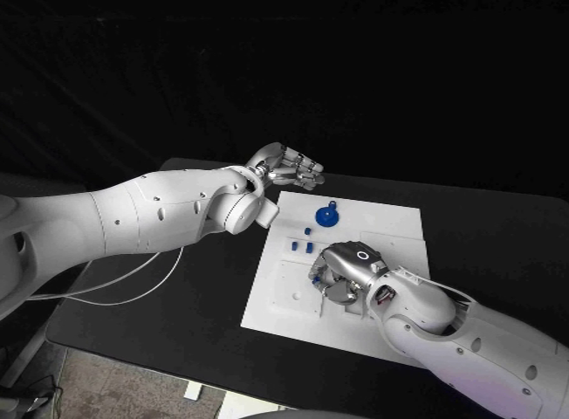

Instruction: Assemble the parts on the task board

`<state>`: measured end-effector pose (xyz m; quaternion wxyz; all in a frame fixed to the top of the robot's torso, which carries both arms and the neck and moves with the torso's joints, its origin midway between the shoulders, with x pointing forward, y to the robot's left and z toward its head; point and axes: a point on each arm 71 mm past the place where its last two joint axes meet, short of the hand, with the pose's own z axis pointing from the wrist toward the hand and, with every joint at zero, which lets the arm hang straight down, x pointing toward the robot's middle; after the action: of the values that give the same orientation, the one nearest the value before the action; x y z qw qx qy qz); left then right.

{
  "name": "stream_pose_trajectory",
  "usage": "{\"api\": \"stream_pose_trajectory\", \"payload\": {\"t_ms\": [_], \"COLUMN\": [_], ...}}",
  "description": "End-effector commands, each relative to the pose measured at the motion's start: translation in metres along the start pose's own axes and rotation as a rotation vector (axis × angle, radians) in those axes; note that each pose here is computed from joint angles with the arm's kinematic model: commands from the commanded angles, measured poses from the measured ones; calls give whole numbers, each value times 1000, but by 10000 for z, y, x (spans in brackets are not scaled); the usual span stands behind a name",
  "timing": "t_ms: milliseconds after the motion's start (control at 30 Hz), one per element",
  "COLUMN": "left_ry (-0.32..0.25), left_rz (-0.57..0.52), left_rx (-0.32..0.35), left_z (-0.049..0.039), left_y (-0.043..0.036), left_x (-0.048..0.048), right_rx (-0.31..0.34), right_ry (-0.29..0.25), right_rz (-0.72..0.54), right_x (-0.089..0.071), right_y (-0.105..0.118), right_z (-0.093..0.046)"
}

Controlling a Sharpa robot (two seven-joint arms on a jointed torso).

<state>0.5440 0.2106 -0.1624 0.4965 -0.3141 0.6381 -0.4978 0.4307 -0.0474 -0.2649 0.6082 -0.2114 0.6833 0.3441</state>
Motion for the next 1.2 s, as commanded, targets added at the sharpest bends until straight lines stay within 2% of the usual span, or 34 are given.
{"api": "stream_pose_trajectory", "payload": {"t_ms": [33,467,800,1200], "left_ry": [17,23,26,26], "left_rz": [-11,-12,-13,-12], "left_rx": [11,9,9,6], "left_z": [9,12,16,17], "left_y": [-32,-34,-36,-35], "left_x": [27,35,42,35], "right_rx": [-5,27,21,12], "right_ry": [8,35,59,20], "right_rz": [-19,-56,-48,-13], "right_x": [38,94,127,98], "right_y": [18,-11,-12,-11], "right_z": [5,9,23,9]}}
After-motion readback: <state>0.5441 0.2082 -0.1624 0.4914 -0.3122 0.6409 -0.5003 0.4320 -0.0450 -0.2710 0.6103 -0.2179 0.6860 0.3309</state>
